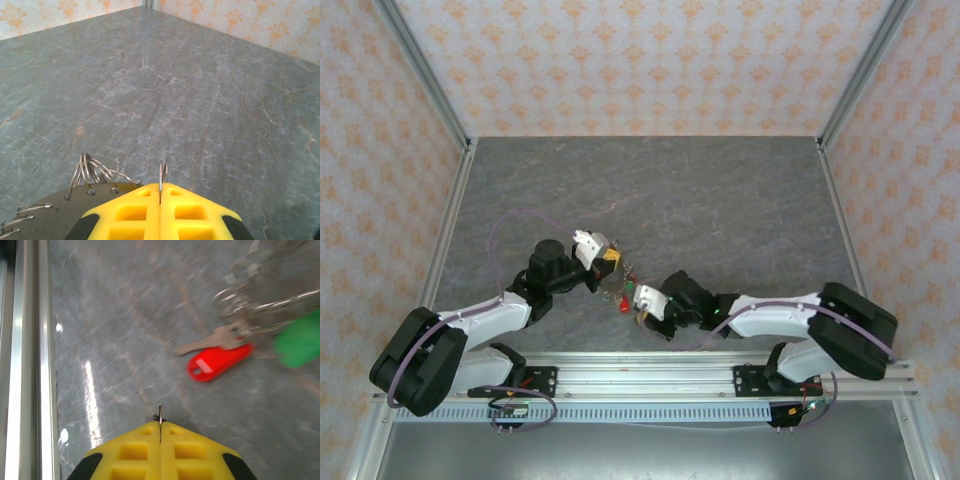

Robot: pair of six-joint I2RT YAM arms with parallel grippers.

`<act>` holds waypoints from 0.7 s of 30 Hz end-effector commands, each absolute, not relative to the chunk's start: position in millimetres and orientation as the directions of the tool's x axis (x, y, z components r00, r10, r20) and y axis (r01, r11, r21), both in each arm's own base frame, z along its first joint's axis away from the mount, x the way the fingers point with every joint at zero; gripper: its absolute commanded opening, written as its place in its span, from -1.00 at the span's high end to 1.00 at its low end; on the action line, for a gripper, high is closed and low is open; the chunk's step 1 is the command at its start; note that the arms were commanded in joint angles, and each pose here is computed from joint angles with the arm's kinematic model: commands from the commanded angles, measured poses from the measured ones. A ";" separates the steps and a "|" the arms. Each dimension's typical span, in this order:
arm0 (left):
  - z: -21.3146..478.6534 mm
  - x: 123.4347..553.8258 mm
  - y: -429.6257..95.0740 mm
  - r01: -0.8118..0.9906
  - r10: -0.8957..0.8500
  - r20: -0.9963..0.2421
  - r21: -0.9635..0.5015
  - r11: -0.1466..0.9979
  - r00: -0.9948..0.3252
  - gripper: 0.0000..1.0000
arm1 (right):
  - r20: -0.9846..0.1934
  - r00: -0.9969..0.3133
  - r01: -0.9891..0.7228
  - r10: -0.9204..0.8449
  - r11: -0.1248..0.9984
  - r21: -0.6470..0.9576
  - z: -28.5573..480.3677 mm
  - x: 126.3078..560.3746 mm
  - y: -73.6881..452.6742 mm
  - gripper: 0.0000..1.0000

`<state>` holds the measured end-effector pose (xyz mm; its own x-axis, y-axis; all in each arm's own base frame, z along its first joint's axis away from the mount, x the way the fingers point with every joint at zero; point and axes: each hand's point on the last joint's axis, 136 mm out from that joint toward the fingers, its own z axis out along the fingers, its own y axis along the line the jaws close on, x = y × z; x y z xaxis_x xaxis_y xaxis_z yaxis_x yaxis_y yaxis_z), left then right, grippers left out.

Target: Put the keys on the keyring

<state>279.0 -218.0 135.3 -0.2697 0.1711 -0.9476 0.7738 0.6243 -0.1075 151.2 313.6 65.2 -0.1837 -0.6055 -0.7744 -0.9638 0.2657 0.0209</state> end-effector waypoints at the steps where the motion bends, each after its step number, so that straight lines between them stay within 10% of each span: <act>1: 146.3 272.6 -226.8 0.829 0.194 -0.956 -0.080 0.553 -0.221 1.00 | -0.859 -0.202 -0.927 -0.470 0.374 0.014 106.9 180.3 305.1 1.00; 21: 147.4 257.8 -252.0 0.904 0.281 -0.944 -0.039 0.425 -0.173 1.00 | -0.921 -0.037 -0.947 -0.387 0.307 -0.091 163.9 225.2 324.8 1.00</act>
